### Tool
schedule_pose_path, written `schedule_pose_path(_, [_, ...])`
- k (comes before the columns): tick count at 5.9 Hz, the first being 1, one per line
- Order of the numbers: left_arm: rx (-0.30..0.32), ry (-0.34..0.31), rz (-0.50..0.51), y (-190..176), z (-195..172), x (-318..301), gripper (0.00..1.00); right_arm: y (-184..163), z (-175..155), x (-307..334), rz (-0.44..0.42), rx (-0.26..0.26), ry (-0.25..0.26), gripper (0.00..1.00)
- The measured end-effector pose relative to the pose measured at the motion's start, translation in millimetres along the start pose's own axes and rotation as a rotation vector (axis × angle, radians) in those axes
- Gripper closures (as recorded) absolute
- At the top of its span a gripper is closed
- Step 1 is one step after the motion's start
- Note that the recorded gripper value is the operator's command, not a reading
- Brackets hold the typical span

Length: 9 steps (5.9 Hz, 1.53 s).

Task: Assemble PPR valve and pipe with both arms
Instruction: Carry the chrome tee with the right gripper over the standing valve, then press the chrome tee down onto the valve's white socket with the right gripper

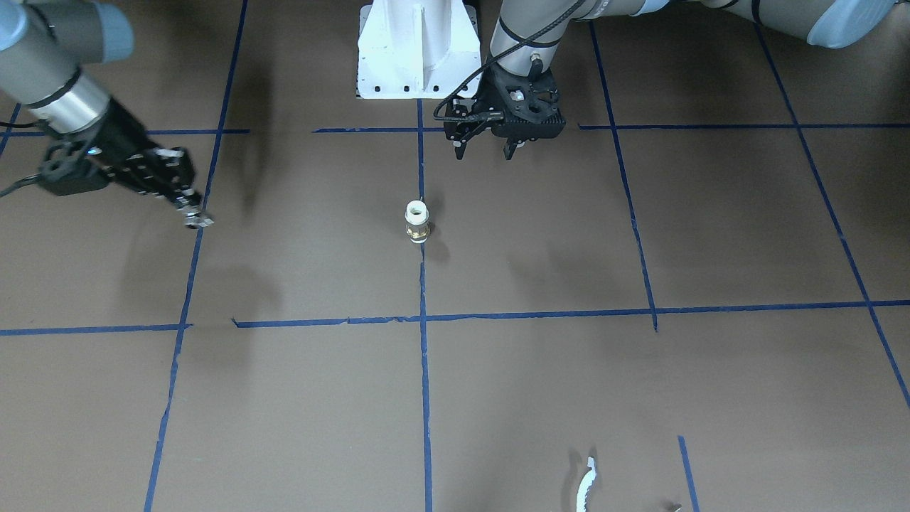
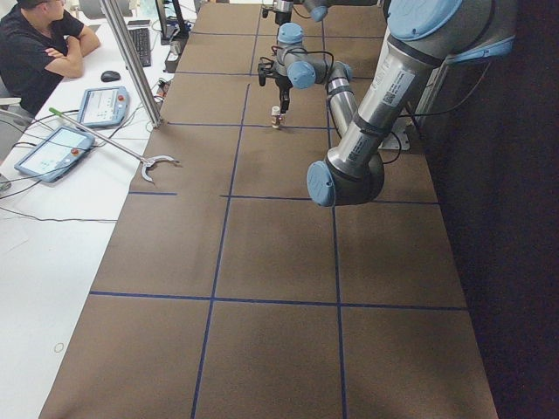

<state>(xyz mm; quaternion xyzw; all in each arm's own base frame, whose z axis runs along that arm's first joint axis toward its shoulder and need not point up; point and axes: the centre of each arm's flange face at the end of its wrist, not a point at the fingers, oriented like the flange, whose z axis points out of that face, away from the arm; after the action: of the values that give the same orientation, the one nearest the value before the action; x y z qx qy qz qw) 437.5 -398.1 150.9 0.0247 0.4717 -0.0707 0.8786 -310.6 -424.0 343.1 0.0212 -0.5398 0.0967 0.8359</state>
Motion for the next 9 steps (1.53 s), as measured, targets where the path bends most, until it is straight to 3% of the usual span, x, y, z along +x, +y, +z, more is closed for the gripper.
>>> schedule_pose_path(1, [0.000, 0.001, 0.003, 4.1, -4.1, -11.1, 0.18, 18.4, 12.5, -77.4, 0.091, -0.030, -0.054, 1.00])
schedule_pose_path(3, [-0.002, -0.015, -0.002, 7.2, -3.0, -29.1, 0.18, 49.9, 29.1, -205.6, 0.171, -0.005, -0.029, 1.00])
schedule_pose_path(5, [-0.004, -0.021, -0.003, 9.4, -2.2, -35.9, 0.18, 53.5, 52.4, -245.9, 0.210, 0.003, 0.017, 1.00])
schedule_pose_path(9, [-0.006, -0.019, -0.002, 10.5, -1.7, -35.1, 0.17, 54.9, 89.4, -256.6, 0.233, 0.026, 0.069, 1.00])
